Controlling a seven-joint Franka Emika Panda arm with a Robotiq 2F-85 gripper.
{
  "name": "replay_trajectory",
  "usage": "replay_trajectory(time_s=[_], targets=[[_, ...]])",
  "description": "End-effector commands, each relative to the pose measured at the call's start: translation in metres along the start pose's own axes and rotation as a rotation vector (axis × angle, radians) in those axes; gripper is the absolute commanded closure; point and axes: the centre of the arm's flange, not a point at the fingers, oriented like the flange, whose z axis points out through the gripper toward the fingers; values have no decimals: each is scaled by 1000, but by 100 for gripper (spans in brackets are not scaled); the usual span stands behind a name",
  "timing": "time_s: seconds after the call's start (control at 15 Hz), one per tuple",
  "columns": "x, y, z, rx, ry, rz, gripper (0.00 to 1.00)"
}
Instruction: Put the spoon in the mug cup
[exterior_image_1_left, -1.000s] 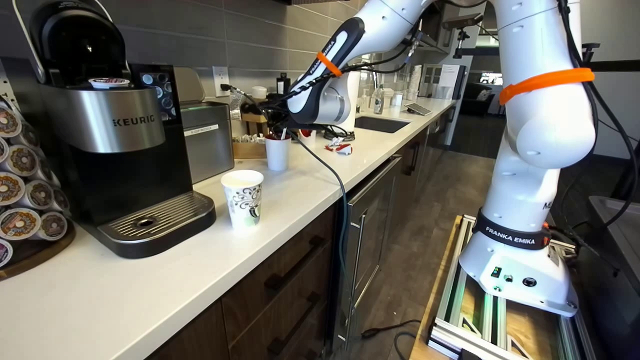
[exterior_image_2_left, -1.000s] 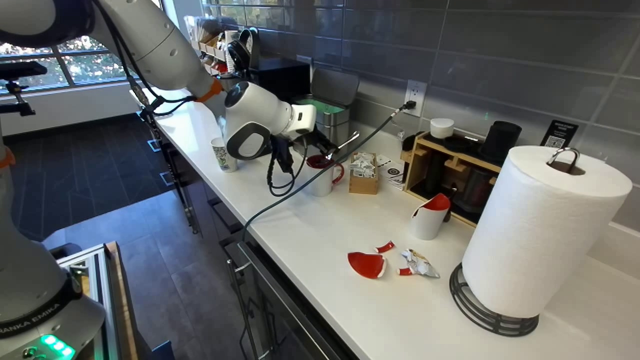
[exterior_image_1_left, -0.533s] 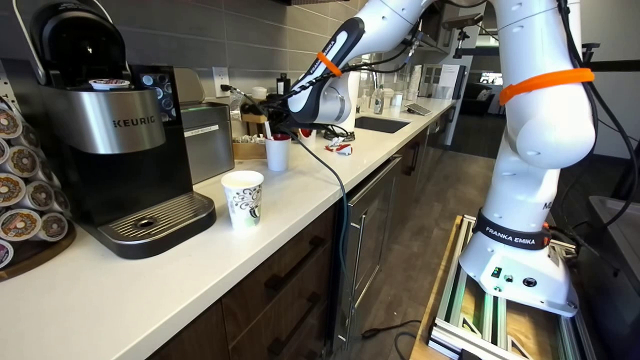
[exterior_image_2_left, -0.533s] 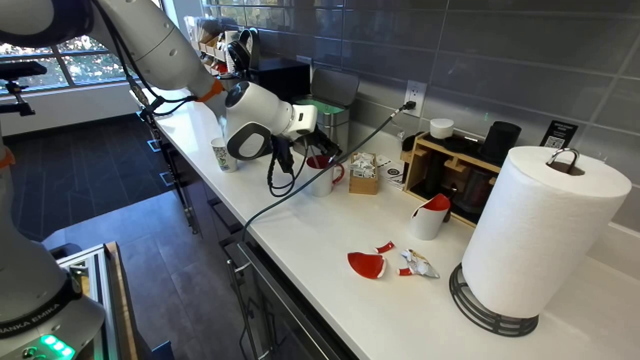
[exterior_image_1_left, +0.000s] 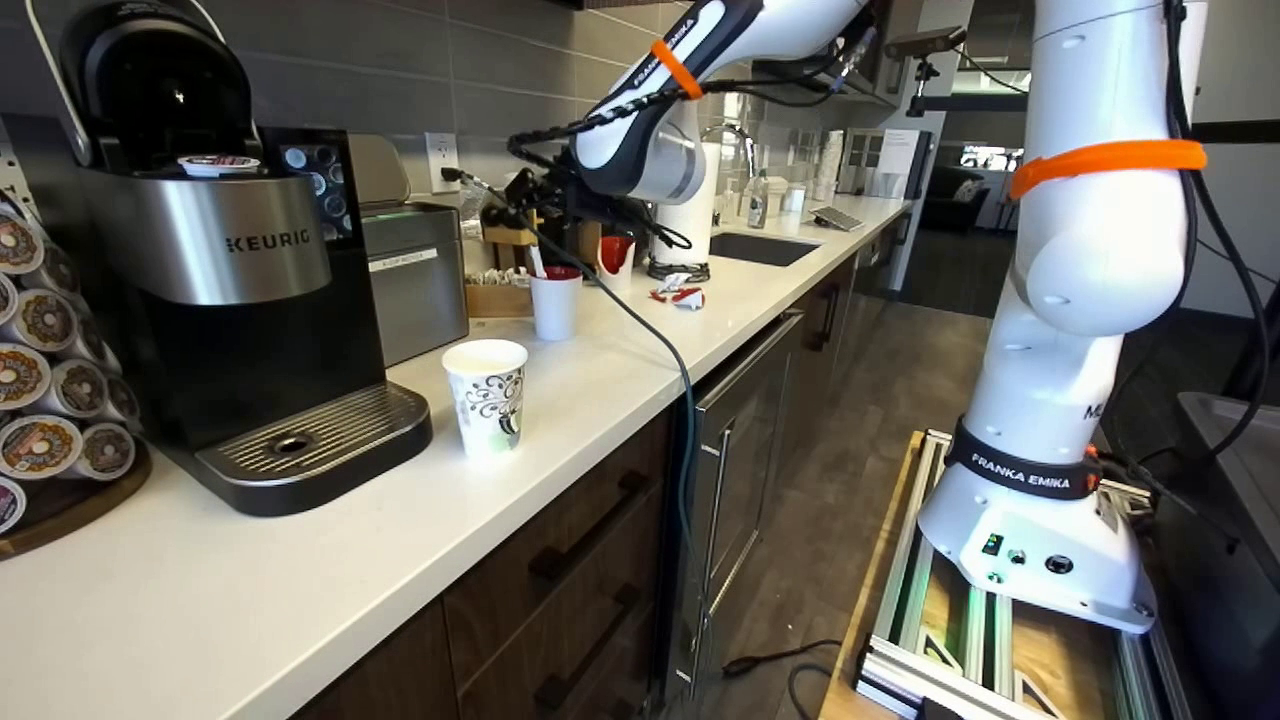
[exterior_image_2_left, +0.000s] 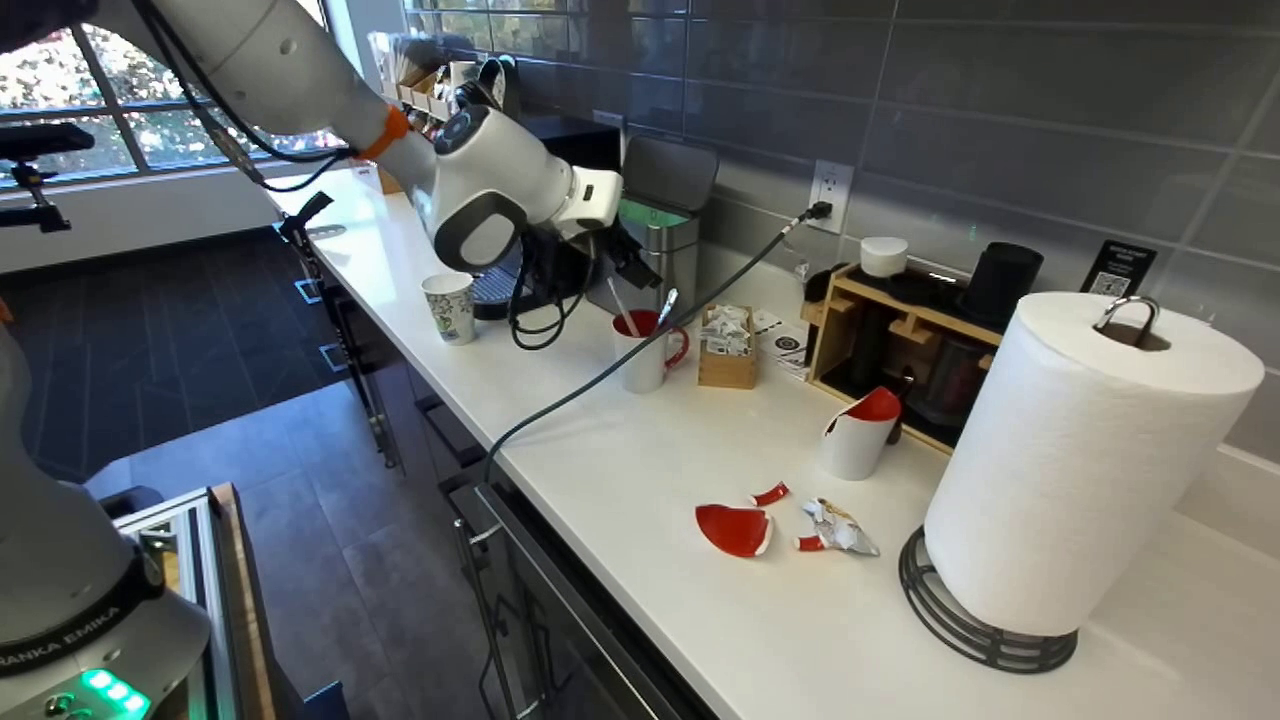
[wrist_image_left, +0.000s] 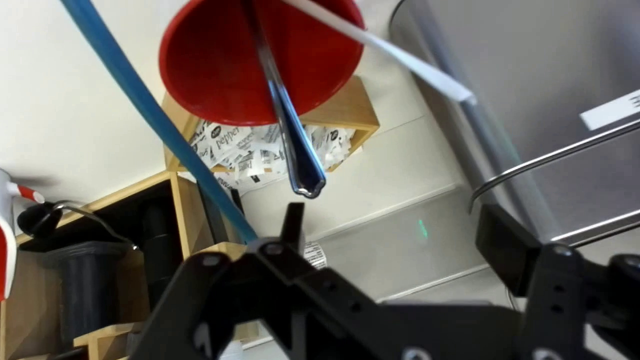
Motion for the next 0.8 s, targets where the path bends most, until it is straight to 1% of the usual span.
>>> replay_trajectory(time_s=[0.0, 0.13, 0.2, 0.27, 0.4, 0.53, 0.73], targets=[[9, 6, -61, -70, -174, -47, 0], [10, 19, -79, -92, -272, -110, 0], [7, 24, -85, -90, -321, -152, 0], [4, 25, -92, -71, -368, -186, 0], [-4, 18, -105, -12, -436, -257, 0], [-9, 12, -118, 72, -494, -321, 0], [-10, 16, -129, 188, -584, -414, 0]])
